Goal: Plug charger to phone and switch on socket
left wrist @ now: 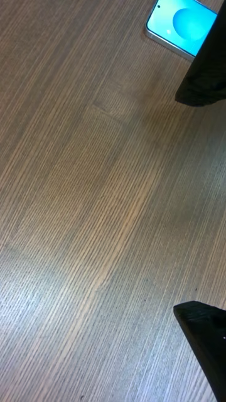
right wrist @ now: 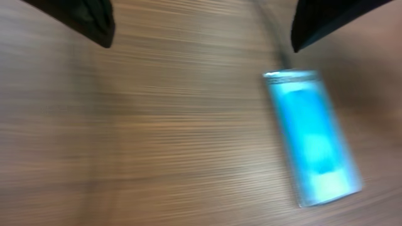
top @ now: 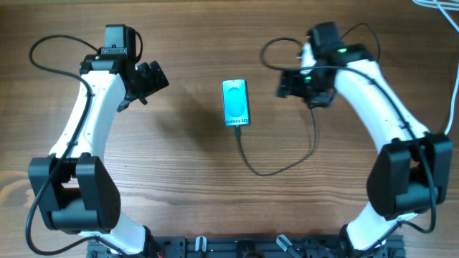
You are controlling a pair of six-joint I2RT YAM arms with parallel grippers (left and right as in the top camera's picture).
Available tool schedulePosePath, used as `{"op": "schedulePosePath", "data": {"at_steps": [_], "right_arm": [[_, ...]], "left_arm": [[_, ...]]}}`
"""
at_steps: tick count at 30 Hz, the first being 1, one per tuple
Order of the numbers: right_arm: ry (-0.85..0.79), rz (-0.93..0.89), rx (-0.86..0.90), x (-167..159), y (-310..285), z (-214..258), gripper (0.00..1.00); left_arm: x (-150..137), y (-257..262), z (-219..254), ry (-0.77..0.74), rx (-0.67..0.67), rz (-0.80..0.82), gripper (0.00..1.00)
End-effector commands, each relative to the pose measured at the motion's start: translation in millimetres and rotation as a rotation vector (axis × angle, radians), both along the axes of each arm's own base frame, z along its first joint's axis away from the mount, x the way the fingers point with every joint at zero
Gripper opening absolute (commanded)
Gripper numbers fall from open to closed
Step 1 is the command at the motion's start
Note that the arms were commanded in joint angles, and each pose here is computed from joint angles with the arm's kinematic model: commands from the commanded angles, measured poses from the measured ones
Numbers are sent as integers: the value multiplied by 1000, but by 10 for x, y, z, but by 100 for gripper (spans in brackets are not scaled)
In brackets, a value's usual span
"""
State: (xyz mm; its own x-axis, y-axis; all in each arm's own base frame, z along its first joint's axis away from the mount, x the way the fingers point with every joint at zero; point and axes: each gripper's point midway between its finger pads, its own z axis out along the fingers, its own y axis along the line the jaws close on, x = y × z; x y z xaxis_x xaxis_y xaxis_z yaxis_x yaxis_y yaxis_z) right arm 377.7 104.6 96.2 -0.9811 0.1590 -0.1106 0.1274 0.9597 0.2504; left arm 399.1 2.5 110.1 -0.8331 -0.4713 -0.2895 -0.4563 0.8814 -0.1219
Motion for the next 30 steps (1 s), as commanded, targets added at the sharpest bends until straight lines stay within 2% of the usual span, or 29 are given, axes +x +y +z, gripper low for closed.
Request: {"op": "schedulePosePath", "data": {"at_steps": [1,3,7,12,16,21,30], "right_arm": [[-28,-95,-300,68,-898,54,94],[-29,-184,-398,80,-1343,80,96],[-91,-318,-468,204,-1977,130,100],[-213,-506,-437,370,-2631,218,100],[-212,-622,-395,316,-2975,94,100],[-182,-601,-286,417,-2925,-245,100],[-110,-554,-295,442,-2925,-714,100]], "left_arm": [[38,44,68,-19,15,2,100],[38,43,68,-19,15,2,100],[38,44,68,-19,15,2,100],[38,43,68,-19,15,2,100],[38,43,68,-19,15,2,100],[38,43,68,-19,15,2,100],[38,43,68,-19,15,2,100]]}}
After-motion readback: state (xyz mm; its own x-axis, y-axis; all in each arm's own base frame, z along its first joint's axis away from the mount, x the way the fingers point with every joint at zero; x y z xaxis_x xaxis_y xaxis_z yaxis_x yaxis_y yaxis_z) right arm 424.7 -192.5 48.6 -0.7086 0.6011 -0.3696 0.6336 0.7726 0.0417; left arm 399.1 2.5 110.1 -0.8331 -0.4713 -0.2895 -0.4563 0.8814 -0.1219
